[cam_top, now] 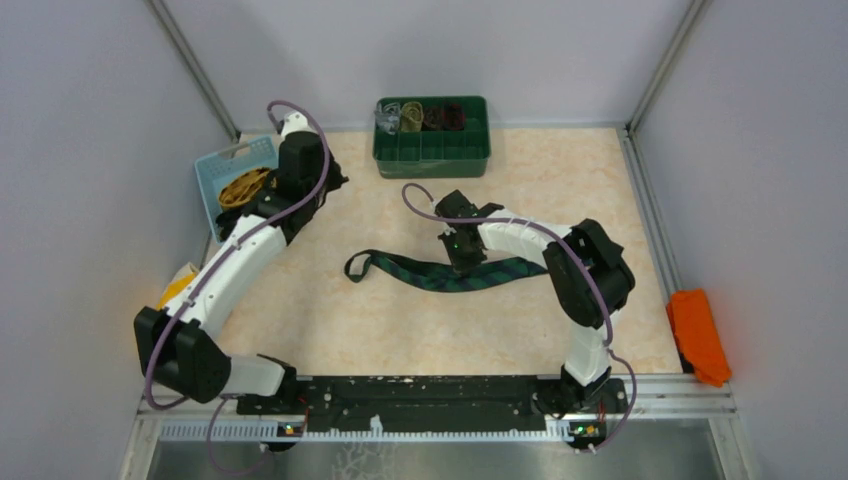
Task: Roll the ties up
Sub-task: Flatten out the tie at the center of the board.
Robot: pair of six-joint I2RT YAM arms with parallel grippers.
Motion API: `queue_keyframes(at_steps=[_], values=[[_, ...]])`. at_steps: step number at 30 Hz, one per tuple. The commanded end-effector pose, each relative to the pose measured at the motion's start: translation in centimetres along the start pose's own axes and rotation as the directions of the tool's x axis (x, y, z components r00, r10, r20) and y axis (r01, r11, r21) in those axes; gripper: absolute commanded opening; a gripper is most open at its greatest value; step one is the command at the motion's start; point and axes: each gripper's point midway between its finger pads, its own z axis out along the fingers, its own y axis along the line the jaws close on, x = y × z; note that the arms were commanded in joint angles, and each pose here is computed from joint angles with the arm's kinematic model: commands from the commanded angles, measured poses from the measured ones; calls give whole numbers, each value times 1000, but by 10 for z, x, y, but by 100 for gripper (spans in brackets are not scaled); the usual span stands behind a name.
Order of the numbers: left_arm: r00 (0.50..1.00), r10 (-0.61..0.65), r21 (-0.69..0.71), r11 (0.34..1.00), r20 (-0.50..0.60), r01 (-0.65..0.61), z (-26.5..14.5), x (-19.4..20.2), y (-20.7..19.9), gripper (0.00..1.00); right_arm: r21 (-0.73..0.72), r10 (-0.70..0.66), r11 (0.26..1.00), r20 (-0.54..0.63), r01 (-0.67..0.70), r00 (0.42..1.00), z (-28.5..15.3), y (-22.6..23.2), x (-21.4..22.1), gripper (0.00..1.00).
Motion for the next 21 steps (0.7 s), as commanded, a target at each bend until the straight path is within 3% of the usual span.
queue_keyframes(at_steps=[1, 7, 14, 21], values=[[1000, 10, -34, 999, 28, -9, -30, -27, 2, 0, 146, -60, 988, 92, 46, 994, -31, -7, -31, 0], [989, -2, -79, 997, 146, 13, -73, -57, 9, 0, 17, -204, 978, 250, 206, 947, -64, 70, -67, 0], [976, -28, -52, 998, 217, 40, -98, -74, 15, 0, -260, -221, 926, 217, 274, 951, -42, 133, -66, 0], [971, -23, -49, 998, 237, 36, -99, -73, 18, 0, -256, -230, 926, 206, 280, 951, -4, 138, -97, 0]])
